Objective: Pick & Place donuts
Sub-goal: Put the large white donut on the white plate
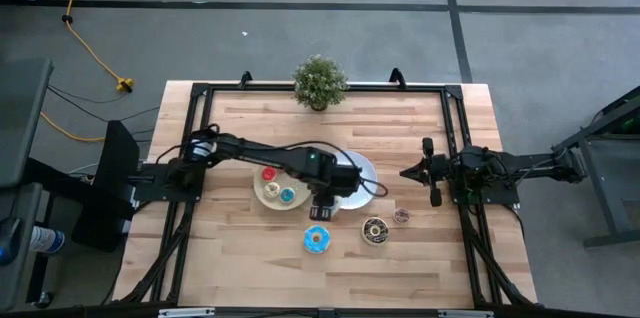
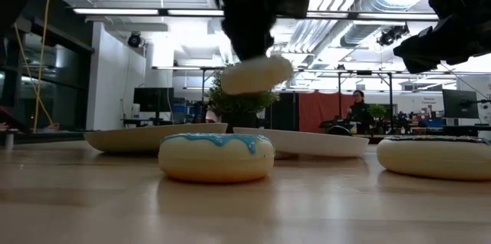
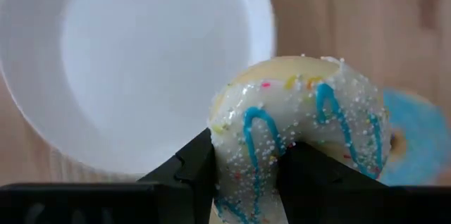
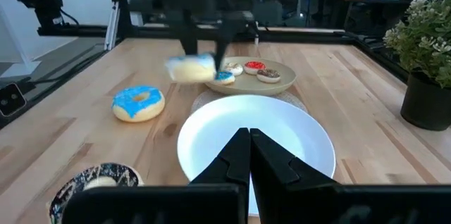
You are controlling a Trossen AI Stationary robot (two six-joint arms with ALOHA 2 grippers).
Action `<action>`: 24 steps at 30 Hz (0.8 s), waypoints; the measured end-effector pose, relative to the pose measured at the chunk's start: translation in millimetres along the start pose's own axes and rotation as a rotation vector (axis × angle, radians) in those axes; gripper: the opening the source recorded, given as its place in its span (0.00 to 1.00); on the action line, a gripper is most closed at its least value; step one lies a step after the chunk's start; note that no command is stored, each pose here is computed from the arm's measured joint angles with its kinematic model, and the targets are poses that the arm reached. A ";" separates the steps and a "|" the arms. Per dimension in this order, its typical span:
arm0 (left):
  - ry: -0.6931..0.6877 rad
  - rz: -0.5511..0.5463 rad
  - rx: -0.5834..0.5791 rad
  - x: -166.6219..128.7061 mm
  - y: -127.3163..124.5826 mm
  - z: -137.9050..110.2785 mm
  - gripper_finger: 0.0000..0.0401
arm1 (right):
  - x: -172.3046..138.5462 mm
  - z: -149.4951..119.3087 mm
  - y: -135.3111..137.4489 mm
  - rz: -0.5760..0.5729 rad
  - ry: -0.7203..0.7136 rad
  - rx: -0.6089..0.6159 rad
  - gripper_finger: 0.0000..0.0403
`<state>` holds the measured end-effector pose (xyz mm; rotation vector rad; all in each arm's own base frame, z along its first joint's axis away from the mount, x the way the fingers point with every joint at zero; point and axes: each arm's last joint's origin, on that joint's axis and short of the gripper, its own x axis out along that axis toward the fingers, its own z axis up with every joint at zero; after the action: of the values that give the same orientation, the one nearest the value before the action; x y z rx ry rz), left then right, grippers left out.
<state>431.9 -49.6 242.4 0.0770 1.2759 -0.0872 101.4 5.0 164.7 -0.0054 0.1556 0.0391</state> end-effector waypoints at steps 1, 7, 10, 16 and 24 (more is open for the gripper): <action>-0.020 0.003 -0.010 2.9 4.3 2.9 0.31 | 0.2 0.0 0.0 0.000 0.001 0.000 0.00; -0.047 0.029 -0.078 13.8 32.3 7.3 0.31 | 0.7 -0.6 0.0 -0.002 0.008 0.000 0.00; -0.049 0.039 -0.124 19.8 46.7 7.6 0.31 | 0.6 -0.3 0.0 -0.002 0.005 0.000 0.00; -0.056 0.057 -0.171 32.0 68.8 8.2 0.31 | 0.5 -0.3 0.0 -0.002 0.005 0.000 0.00; -0.025 0.062 -0.201 40.4 82.9 3.9 0.31 | 0.5 -0.3 0.0 -0.002 0.005 0.000 0.00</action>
<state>456.2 31.5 205.6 -0.0572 1.2504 0.0937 101.9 4.9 164.4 -0.0057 0.1603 0.0373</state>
